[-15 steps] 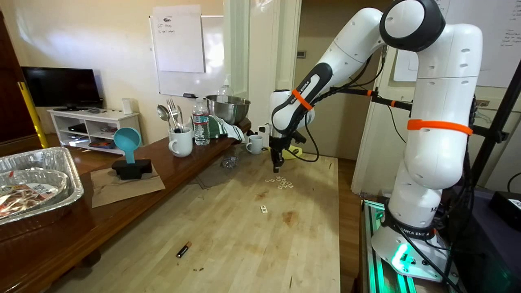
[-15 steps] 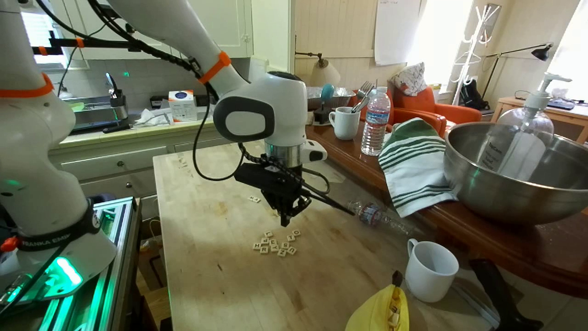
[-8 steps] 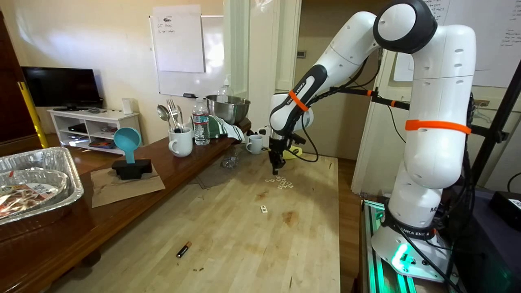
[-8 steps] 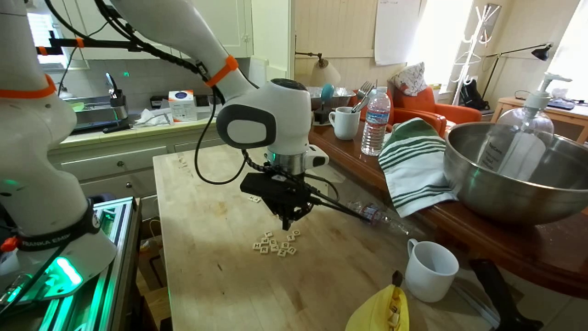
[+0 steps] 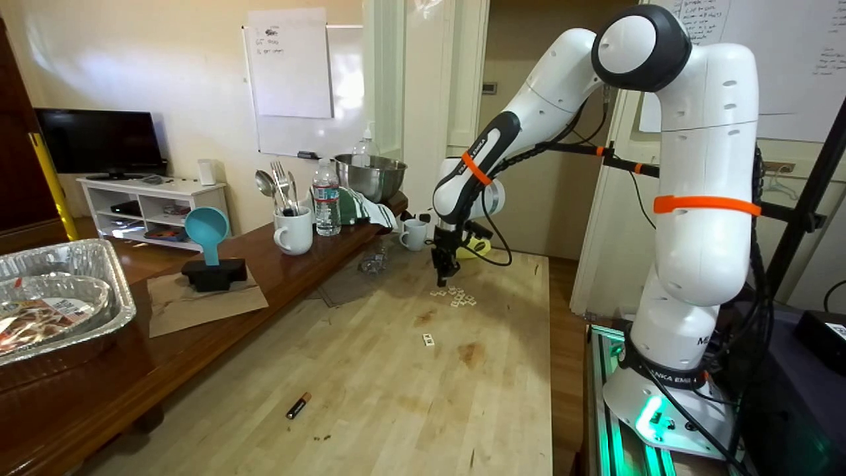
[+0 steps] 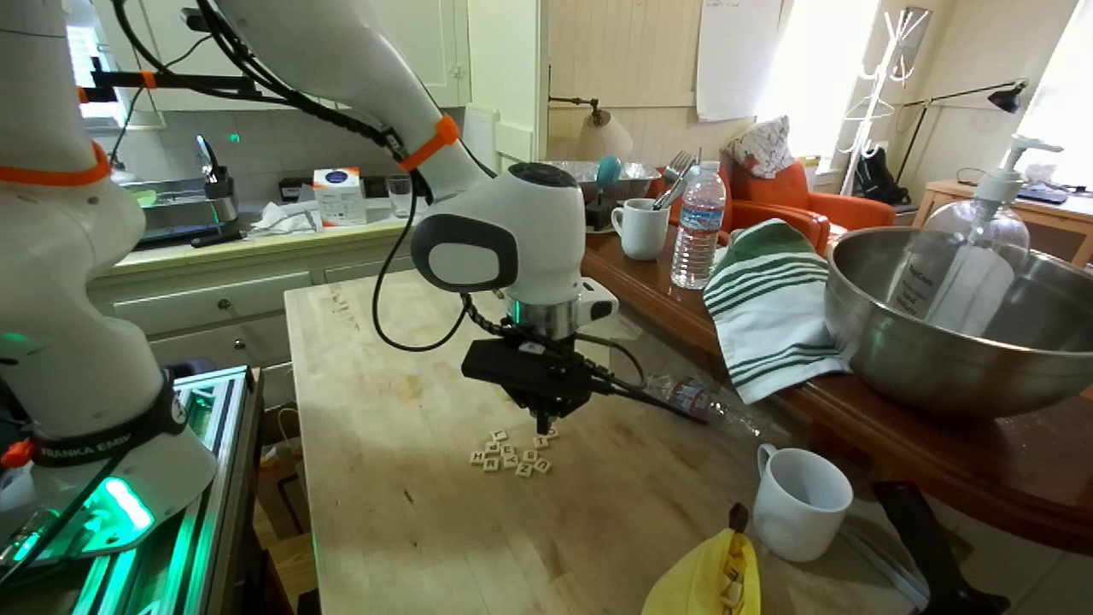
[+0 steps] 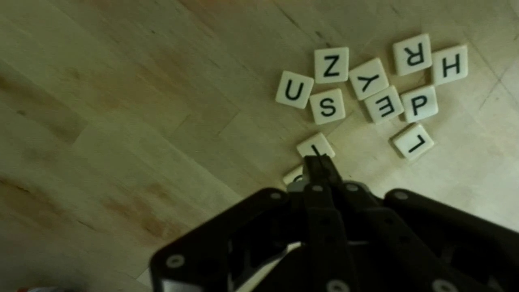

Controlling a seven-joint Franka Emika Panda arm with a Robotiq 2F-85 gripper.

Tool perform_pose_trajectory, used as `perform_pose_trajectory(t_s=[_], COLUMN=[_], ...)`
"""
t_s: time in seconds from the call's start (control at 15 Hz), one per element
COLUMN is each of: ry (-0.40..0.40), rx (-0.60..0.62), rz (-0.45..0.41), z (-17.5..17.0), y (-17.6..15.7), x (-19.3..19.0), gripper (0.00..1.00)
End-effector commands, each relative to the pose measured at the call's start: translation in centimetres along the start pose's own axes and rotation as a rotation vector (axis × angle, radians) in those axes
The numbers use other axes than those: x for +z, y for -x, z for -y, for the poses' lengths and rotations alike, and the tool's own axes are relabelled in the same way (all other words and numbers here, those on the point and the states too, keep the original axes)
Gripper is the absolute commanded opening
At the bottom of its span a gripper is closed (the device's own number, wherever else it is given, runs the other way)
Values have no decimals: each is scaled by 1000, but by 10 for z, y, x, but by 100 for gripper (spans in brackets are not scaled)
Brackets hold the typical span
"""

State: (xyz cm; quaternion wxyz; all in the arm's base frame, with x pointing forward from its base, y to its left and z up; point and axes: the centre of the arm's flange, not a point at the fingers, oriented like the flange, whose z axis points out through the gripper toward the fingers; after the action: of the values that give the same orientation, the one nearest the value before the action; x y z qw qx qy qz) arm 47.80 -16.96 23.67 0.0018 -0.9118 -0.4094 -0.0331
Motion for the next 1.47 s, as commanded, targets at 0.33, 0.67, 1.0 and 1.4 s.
perform_pose_trajectory(t_s=[0.33, 0.67, 1.0, 1.4], ry=[15, 15, 4, -16], rx=[-84, -111, -132, -103], rz=[-4, -2, 10, 68], z=[-9, -7, -3, 13], y=[6, 8, 8, 3], x=[18, 24, 29, 32], gripper=[0, 0, 0, 0])
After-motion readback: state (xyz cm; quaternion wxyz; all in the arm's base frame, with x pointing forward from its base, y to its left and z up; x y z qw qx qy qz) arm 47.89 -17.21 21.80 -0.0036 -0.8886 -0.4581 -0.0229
